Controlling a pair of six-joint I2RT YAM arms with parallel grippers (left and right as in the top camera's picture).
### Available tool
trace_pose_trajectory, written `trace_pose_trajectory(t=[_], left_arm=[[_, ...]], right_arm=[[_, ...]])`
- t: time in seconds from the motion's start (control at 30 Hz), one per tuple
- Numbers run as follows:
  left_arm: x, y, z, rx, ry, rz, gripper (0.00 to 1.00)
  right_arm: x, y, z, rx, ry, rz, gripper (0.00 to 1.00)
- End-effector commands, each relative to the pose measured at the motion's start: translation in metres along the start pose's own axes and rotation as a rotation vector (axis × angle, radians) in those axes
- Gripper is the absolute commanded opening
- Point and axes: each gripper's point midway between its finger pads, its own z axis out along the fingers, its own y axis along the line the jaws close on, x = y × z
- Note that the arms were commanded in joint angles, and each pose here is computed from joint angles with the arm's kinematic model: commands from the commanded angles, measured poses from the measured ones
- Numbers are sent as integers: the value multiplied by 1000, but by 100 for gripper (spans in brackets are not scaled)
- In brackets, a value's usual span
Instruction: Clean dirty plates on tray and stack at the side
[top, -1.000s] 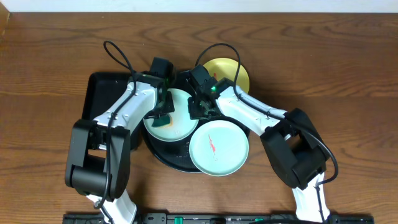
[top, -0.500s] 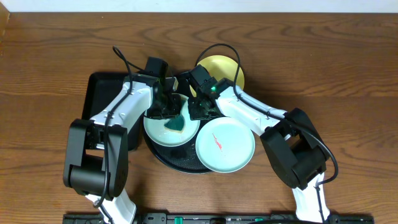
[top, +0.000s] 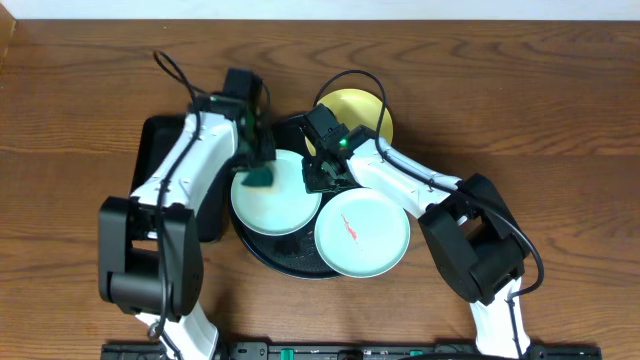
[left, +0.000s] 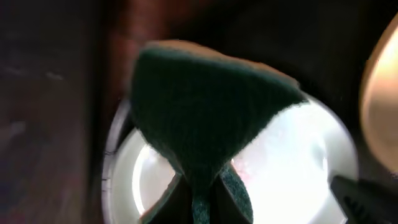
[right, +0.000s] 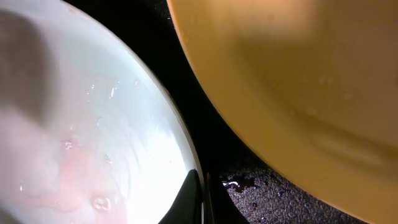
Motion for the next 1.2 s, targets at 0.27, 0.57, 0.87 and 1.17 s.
trace_pose_trajectory(t=[0.27,0.57,0.87,1.17], left_arm=[[-39,60,-98,-57,-201,-168,7],[-29,148,-106,-124,-165,-386,8],[-28,165,-108,-134,-167,-429,7],[-28,165,-108,-134,-167,-429,7]], right_arm=[[11,-4,28,19,41,-14,1],[10,2,37,-13,42,-70,1],[-7,27,-4,-118,-12,-140,1],[-38,12,-63,70,-214,-230,1]])
